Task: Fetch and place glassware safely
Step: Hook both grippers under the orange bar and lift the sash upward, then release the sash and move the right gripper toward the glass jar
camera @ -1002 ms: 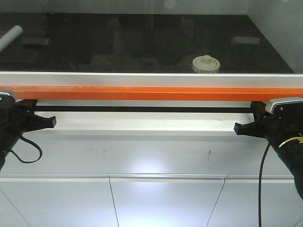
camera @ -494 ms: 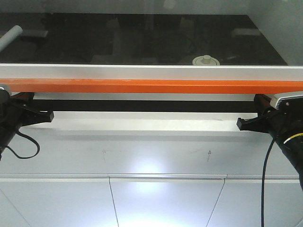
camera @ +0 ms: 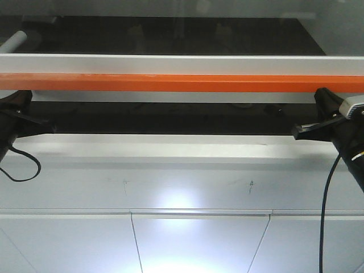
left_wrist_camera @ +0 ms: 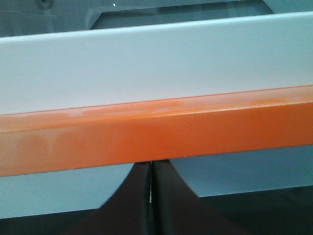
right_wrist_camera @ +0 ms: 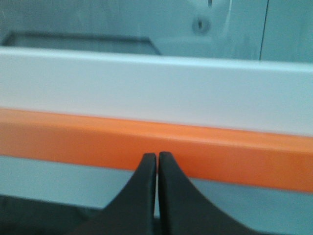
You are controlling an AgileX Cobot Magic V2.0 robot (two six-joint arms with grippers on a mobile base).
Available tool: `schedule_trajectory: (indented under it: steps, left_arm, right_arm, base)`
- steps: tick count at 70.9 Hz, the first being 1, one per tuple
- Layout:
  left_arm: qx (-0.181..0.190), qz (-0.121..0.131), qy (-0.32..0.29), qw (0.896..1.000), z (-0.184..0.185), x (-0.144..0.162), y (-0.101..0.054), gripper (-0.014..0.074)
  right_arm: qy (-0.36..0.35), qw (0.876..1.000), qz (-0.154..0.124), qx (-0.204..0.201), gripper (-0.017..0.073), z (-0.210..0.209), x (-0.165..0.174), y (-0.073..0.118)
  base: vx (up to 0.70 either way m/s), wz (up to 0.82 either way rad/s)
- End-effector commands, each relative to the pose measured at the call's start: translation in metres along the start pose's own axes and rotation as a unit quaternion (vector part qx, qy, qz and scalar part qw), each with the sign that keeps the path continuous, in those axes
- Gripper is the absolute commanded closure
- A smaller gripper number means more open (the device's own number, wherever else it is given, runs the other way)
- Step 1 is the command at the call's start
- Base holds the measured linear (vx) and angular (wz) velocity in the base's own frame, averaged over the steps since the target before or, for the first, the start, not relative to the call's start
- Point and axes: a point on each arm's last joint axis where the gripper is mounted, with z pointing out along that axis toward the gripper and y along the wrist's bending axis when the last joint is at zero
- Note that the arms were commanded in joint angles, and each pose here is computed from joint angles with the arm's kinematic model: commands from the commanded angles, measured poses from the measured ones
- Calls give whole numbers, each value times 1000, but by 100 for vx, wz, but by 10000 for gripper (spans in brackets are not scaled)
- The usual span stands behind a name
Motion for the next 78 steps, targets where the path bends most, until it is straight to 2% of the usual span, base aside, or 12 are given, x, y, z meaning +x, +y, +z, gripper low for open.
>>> schedule_trajectory:
  steps: [1, 11, 29, 60, 78]
  left_arm:
    - [-3, 0, -135, 991, -4, -48, 1, 601]
    - [-3, 1, -135, 991, -1, -56, 2, 601]
    - [11, 21, -162, 986, 6, -89, 1, 601]
    - [5, 25, -196, 980, -7, -124, 3, 601]
    - [2, 28, -213, 977, -22, -142, 4, 601]
  right_arm:
    - [-126, 992, -16, 2, 563, 5, -42, -3]
    - [-132, 991, -20, 5, 563, 9, -56, -5]
    - [-153, 988, -28, 7, 563, 7, -77, -6]
    - [-189, 981, -37, 11, 563, -11, -110, -5]
    - [-201, 979, -23, 10, 563, -20, -124, -5]
  base:
    - [0, 0]
    - [0, 0]
    - [0, 0]
    - [0, 0]
    - [0, 0]
